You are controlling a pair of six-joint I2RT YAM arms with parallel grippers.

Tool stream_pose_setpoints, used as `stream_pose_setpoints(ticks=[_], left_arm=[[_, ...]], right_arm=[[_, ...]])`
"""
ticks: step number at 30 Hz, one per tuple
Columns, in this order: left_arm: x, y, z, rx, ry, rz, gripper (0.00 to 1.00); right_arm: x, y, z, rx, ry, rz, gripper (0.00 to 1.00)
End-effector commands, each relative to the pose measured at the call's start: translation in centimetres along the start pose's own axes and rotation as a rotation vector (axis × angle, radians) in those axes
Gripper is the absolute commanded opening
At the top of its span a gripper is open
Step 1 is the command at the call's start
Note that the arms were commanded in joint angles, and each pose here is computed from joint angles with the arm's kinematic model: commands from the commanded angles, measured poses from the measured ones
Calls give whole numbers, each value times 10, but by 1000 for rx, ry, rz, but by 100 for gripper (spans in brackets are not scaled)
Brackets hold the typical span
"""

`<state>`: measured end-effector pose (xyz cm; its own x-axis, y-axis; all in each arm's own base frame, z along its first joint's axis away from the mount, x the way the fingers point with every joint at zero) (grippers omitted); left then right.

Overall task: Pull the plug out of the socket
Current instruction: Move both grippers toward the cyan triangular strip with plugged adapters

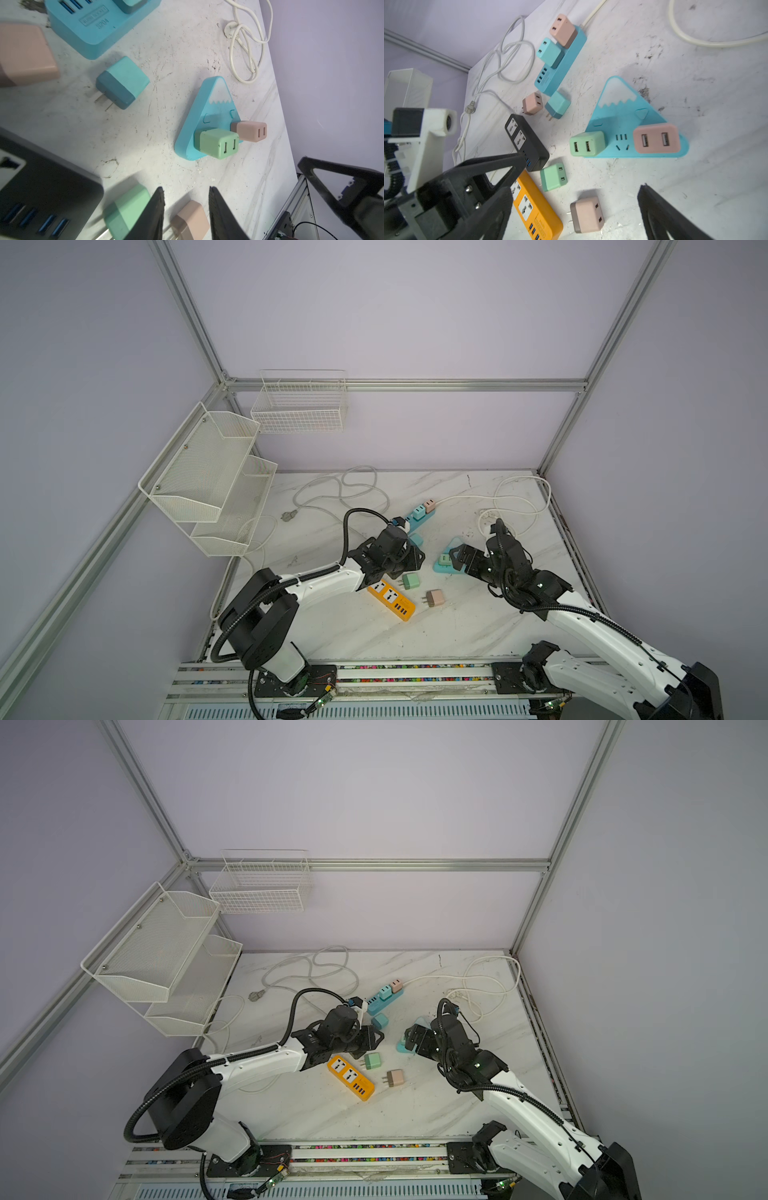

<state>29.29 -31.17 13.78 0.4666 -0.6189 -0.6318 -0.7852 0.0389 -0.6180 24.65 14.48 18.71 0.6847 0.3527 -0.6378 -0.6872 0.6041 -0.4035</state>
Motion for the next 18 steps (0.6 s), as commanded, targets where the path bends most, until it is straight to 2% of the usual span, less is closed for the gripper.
stream_pose_setpoints(ticks=[1, 4, 7, 12, 18], left_arm=[[4, -48, -39, 60, 125, -125, 35], [17, -50, -34, 56, 104, -144, 33], [28, -53, -41, 62, 152, -155, 32], [53, -52, -40, 51, 160, -133, 29], [67, -48, -39, 44, 171, -110, 26]], right_arm=[[4, -5, -17, 16, 70, 18, 97], [9, -6, -21, 18, 74, 29, 97], [14, -4, -27, 21, 98, 35, 97], [22, 2, -37, 35, 108, 50, 97], [33, 3, -42, 49, 110, 58, 97]])
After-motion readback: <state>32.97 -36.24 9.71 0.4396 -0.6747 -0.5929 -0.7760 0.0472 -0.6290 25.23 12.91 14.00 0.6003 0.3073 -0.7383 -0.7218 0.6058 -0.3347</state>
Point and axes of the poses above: each gripper's point midway between its finger pads, its own x axis out along the fingers, its own z axis along the line the jaws close on, y = z × x, the point moved 3 cm from there along -x, back along the fingers, and after that the axes turned 12 degrees about x, right-handed, at the moved point
